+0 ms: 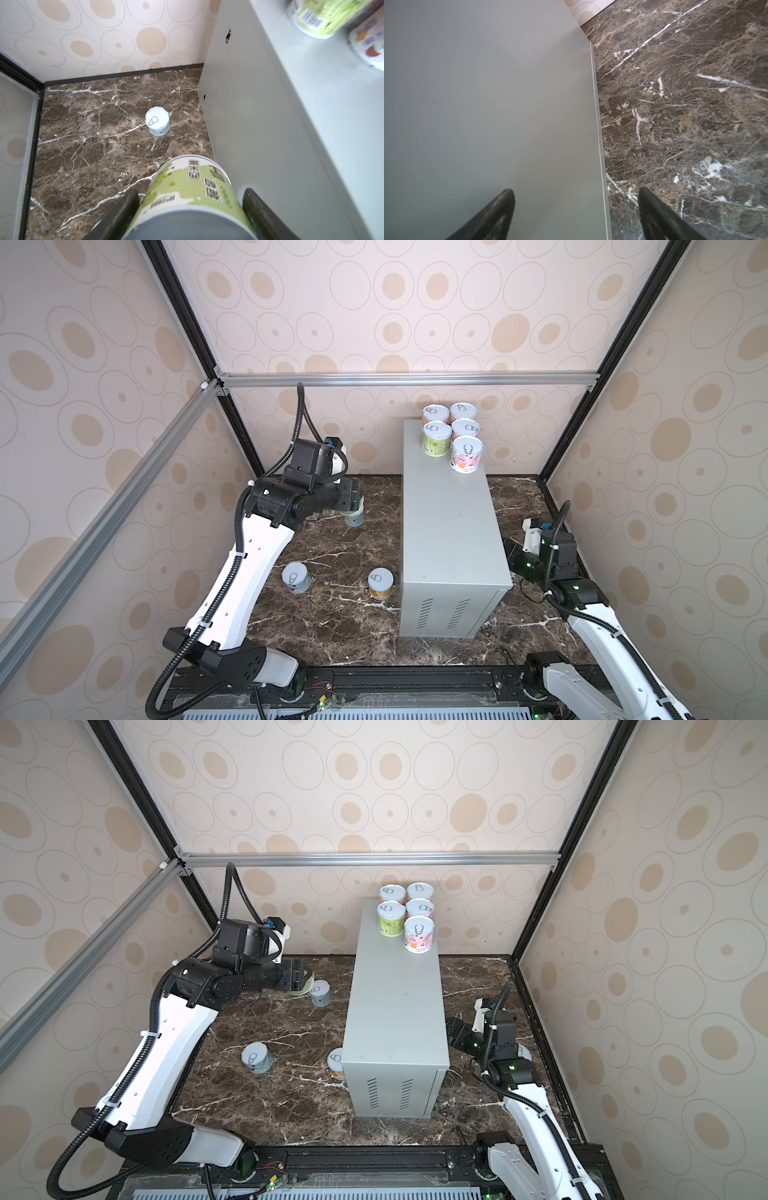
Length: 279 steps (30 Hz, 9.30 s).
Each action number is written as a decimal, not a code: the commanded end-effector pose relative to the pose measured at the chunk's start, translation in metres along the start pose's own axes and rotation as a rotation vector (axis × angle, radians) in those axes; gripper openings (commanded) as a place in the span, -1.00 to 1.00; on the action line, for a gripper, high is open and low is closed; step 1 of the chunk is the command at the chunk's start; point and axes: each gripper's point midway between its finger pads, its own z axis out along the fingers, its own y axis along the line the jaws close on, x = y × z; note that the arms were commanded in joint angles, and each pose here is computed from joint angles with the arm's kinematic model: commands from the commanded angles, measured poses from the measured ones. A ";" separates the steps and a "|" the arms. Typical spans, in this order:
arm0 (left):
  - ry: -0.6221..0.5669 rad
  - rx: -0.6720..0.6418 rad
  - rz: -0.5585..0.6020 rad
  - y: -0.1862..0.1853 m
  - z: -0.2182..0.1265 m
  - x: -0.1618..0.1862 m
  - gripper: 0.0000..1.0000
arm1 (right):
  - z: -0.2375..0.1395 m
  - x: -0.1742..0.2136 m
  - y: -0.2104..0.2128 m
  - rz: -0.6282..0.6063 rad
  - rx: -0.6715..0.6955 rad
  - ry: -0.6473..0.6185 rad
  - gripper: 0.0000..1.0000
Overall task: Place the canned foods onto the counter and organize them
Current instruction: 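Carry the green-labelled can up over the cabinet top with the left gripper, then lower the green-labelled can in front of the green and pink cans, then open the left gripper and withdraw it from the placed can, then lower the left gripper toward the yellow-labelled can while the right gripper descends onto another can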
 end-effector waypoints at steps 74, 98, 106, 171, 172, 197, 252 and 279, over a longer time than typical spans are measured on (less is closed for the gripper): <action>-0.389 0.332 0.273 -0.181 -0.067 -0.071 0.98 | -0.009 0.006 0.001 -0.041 -0.019 -0.006 0.90; -0.458 0.397 0.255 -0.162 -0.042 0.003 0.51 | -0.072 -0.027 0.030 -0.032 -0.025 -0.138 0.93; -0.469 0.400 0.221 -0.170 -0.025 0.000 0.40 | -0.073 -0.027 0.030 -0.034 -0.026 -0.135 0.93; -0.427 0.312 0.075 -0.157 0.094 -0.064 -0.06 | -0.060 -0.021 0.027 -0.063 -0.025 -0.122 0.93; -0.426 0.315 0.076 -0.158 0.095 -0.065 -0.07 | -0.060 -0.022 0.027 -0.063 -0.024 -0.123 0.93; -0.455 0.346 0.087 -0.161 0.076 -0.076 0.22 | -0.062 -0.025 0.022 -0.071 0.014 -0.136 0.94; -0.215 0.054 -0.273 -0.004 0.086 0.187 0.98 | -0.016 -0.044 -0.145 0.188 0.641 0.025 0.99; -0.109 0.122 -0.251 -0.018 0.115 0.221 0.98 | -0.021 -0.018 -0.254 0.410 0.920 0.089 0.99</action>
